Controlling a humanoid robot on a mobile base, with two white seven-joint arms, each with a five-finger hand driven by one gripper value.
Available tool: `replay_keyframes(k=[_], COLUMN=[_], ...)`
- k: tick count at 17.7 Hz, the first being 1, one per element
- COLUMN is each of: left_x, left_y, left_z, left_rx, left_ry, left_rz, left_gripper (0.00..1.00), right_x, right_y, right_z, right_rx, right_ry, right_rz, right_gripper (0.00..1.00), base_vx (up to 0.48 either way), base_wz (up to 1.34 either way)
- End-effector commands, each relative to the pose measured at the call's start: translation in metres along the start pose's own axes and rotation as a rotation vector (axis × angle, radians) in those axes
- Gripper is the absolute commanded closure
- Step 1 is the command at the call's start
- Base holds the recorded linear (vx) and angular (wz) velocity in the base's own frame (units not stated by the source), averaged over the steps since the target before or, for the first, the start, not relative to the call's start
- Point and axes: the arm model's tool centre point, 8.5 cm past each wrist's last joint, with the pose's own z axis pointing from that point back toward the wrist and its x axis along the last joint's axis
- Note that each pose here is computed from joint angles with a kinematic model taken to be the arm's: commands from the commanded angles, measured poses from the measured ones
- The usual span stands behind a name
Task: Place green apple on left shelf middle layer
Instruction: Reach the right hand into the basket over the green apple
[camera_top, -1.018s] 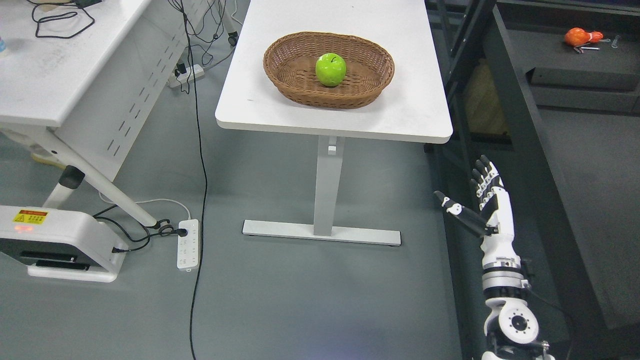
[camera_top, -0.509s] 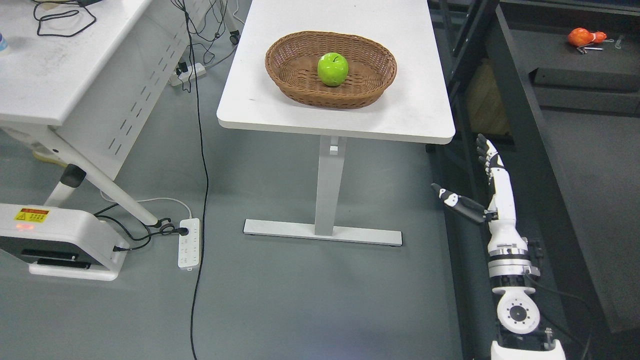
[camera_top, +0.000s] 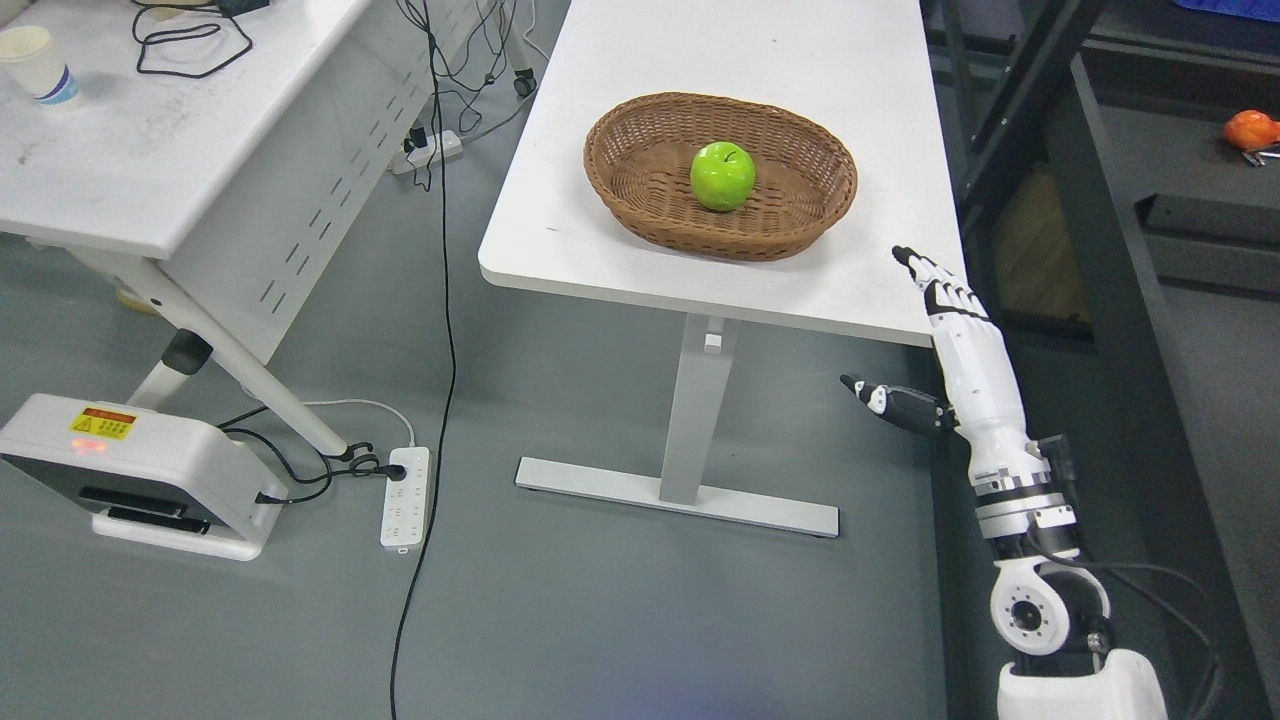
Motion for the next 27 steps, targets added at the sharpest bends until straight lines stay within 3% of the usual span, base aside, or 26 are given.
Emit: replay_keyframes(k=[1, 7, 10, 14, 20, 27], left_x=[0.001, 0.001, 0.001, 0.001, 0.001, 0.001], left_y=[0.011, 0.011, 0.011, 0.011, 0.011, 0.011], left_z=[0.002, 0.002, 0.002, 0.002, 0.002, 0.002], left_rx=[0.018, 0.018, 0.018, 0.018, 0.018, 0.018], left_ry=[-0.001, -0.001, -0.001, -0.001, -0.001, -0.001], left_rz=[-0.001, -0.001, -0.001, -0.001, -0.001, -0.001], left_gripper=[0.00, 0.00, 0.00, 0.00, 0.00, 0.00], right_x=[0.003, 0.031, 0.033, 0.025, 0.010, -0.031], right_y=[-0.018, -0.005, 0.004, 0.018, 0.056, 0.046], right_z=[-0.016, -0.044, -0.062, -0.083, -0.096, -0.083], right_rx=[0.001, 0.111, 0.203, 0.270, 0.438, 0.494], right_ry=[-0.038, -0.127, -0.124, -0.108, -0.076, -0.024], right_rz=[0.101, 0.102, 0.113, 0.114, 0.168, 0.245], right_gripper=[0.00, 0.00, 0.00, 0.01, 0.01, 0.01], base_vx=[0.171, 0.180, 0.197, 0.200, 0.174, 0.106], base_wz=[0.25, 0.22, 0.18, 0.11, 0.05, 0.04])
